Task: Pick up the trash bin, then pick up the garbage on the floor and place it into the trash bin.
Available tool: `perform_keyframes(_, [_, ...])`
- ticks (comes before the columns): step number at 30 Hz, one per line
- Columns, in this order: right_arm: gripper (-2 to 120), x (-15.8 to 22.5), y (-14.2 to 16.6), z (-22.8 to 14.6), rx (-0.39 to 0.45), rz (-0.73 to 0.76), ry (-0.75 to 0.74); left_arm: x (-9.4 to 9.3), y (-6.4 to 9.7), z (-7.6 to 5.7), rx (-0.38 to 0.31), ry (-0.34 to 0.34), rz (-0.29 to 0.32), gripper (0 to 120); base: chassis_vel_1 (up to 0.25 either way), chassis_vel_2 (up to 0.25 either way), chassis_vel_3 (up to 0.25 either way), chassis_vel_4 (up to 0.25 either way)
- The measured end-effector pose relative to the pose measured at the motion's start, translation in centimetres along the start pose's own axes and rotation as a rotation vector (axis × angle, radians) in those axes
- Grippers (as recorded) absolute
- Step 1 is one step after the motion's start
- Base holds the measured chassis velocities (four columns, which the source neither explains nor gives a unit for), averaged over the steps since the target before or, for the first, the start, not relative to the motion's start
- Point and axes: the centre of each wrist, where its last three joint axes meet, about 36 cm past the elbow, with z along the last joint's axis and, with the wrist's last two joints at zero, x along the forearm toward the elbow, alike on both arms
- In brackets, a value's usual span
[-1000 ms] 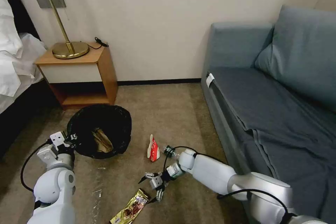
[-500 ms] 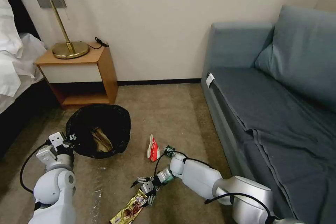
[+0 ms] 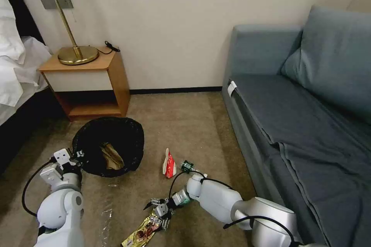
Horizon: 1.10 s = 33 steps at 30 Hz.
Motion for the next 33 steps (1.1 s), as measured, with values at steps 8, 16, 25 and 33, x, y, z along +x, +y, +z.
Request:
perform_keyframes(8, [100, -0.2, 1.2, 0.7, -0.039, 0.034, 0.008, 0.4, 0.2, 0.4, -0.002, 0.004, 0.001, 3, 0.000, 0.000, 0.000, 0.000])
perform_keyframes(16, [86, -0.2, 1.7, 1.1, -0.062, 0.056, 0.009, 0.4, 0.2, 0.3, -0.003, 0.000, 0.002, 3, 0.000, 0.000, 0.000, 0.000])
perform_keyframes(25, [48, 0.0, 2.3, 1.5, -0.084, 0.075, 0.009, 0.2, 0.2, 0.1, -0.002, -0.006, 0.004, 3, 0.000, 0.000, 0.000, 0.000])
perform_keyframes(33, [22, 0.4, 2.2, 1.7, -0.091, 0.092, 0.019, -0.1, 0.1, 0.2, 0.001, -0.003, 0.003, 3, 0.000, 0.000, 0.000, 0.000])
